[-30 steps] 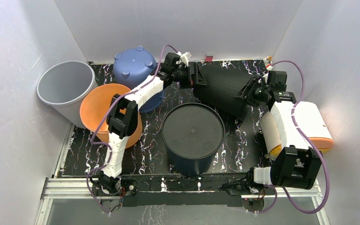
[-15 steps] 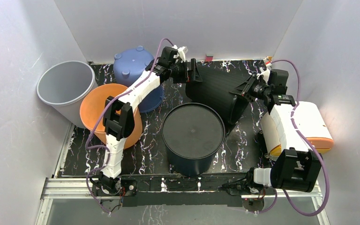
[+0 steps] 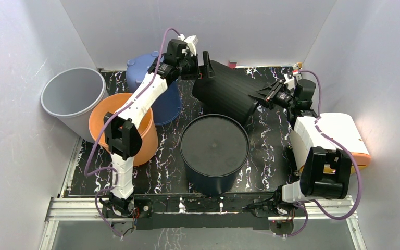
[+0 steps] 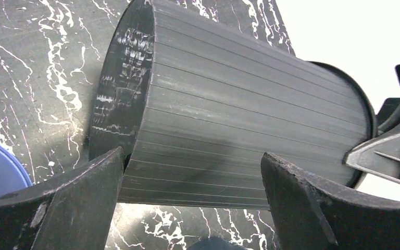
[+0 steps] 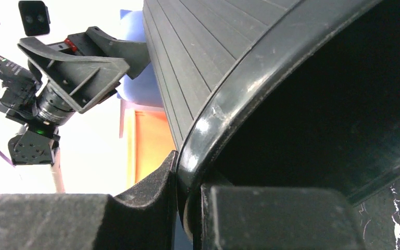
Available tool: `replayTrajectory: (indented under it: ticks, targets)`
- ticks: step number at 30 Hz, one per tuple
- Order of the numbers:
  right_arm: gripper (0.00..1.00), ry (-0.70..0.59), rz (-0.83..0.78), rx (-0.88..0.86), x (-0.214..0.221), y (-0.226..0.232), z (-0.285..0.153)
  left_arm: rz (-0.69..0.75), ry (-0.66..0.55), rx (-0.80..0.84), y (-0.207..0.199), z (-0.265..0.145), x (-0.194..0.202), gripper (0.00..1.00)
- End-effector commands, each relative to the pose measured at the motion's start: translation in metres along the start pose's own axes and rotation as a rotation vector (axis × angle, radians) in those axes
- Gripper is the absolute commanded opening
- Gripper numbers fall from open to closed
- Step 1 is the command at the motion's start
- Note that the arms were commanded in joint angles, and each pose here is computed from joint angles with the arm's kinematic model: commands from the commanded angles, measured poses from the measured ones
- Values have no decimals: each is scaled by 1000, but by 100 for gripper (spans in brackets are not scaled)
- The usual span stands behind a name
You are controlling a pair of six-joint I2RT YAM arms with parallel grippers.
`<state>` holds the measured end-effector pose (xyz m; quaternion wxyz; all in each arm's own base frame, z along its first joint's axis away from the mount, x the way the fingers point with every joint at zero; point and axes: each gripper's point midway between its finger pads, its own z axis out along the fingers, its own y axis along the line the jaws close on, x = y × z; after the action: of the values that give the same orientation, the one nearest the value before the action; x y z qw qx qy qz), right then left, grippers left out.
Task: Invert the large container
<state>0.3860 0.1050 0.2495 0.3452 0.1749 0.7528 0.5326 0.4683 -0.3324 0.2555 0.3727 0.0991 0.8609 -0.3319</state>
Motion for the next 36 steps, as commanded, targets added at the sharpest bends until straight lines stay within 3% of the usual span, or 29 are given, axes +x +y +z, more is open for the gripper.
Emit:
replayTrajectory:
  ticks: [1,20,36]
  targets:
    - [0,-23,-56,-126,-5,19,7,45,-57,261,-96,-65,-24,98]
    - [4,64,63,17,34,-62,16,2,-67,386,-117,-77,-33,98]
    - [12,76,99,41,46,-82,17,2,-108,467,-136,-90,-50,98]
